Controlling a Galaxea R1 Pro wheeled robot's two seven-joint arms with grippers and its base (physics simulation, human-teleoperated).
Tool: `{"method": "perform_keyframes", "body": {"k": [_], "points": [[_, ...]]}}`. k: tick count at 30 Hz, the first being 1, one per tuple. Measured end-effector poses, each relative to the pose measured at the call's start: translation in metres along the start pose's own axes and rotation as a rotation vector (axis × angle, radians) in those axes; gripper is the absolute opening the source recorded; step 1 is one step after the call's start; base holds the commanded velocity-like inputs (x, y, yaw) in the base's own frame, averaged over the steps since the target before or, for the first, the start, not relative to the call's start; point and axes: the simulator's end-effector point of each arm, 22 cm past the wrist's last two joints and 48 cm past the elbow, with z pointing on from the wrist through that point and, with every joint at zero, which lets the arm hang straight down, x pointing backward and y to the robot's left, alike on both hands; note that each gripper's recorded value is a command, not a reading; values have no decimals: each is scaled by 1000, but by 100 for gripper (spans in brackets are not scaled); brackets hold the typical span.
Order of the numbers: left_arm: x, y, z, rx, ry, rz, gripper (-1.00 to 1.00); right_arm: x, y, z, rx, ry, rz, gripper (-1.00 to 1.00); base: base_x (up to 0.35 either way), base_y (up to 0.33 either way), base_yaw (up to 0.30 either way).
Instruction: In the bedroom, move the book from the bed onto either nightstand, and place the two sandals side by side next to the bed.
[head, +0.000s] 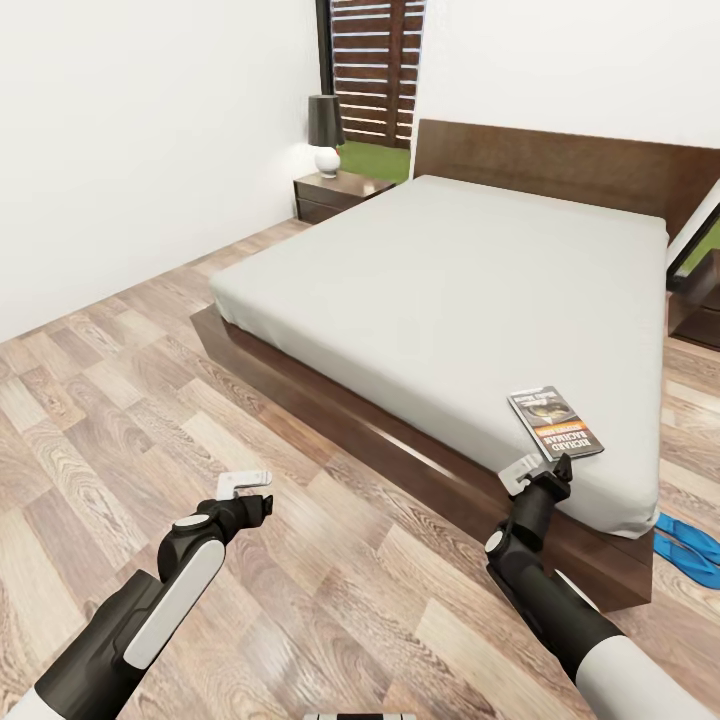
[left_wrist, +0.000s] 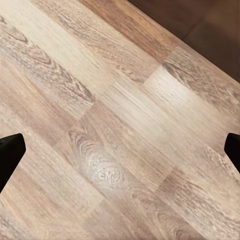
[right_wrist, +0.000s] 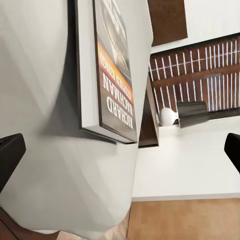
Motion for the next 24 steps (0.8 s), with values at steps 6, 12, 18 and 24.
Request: {"method": "perform_keyframes", "body": {"k": [6,12,18,24], "points": [[0,0,0,0,0,0,100,0,0,0,0,0,0,100,0,0,0],[0,0,0,0,0,0,100,0,0,0,0,0,0,100,0,0,0],[0,0,0,1,0,-1,100,0,0,0,0,0,-1,100,0,0,0],[0,0,0,1,0,0,100,0,0,0,-1,0,-1,100,0,0,0]]}}
